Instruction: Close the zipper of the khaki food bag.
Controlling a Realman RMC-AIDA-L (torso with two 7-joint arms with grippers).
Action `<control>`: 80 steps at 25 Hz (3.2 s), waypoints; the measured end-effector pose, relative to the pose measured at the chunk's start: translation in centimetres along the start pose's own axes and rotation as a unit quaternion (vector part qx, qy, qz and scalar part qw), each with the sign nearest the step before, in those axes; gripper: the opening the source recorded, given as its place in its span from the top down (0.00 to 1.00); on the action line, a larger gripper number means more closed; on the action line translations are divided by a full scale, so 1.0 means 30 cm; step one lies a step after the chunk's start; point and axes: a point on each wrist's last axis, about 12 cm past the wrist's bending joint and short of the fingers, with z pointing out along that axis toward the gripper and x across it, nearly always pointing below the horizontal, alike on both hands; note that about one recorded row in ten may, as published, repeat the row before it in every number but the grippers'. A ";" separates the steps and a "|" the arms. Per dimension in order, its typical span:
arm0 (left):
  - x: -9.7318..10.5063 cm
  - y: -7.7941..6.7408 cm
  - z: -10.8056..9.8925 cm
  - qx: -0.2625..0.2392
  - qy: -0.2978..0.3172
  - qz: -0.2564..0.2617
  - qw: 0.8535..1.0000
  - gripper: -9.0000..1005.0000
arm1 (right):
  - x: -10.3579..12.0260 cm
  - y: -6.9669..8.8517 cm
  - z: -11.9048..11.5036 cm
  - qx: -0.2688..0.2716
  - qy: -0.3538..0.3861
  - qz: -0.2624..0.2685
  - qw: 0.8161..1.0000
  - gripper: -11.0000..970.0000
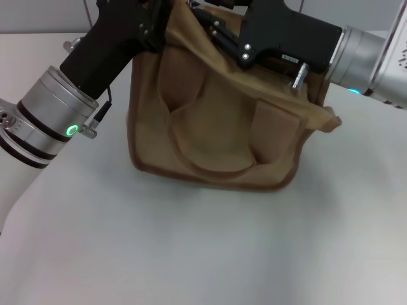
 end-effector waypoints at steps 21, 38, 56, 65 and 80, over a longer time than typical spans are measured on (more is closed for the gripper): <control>0.001 -0.003 0.002 -0.001 -0.001 -0.001 1.000 0.98 | -0.003 0.008 0.039 -0.001 0.002 -0.033 0.999 0.70; -0.001 -0.001 0.002 -0.003 -0.004 -0.001 1.000 0.98 | -0.010 0.006 0.055 0.000 0.005 -0.061 0.998 0.70; 0.000 0.000 0.001 -0.005 -0.003 0.000 1.000 0.98 | -0.013 0.021 0.070 -0.005 0.007 -0.090 0.996 0.49; -0.002 0.003 0.004 -0.005 -0.004 0.002 1.000 0.98 | -0.016 0.027 0.057 0.008 0.001 -0.095 0.995 0.51; 0.000 0.003 0.002 -0.008 -0.003 -0.001 1.000 0.95 | -0.013 0.040 0.056 0.001 0.000 -0.113 0.994 0.87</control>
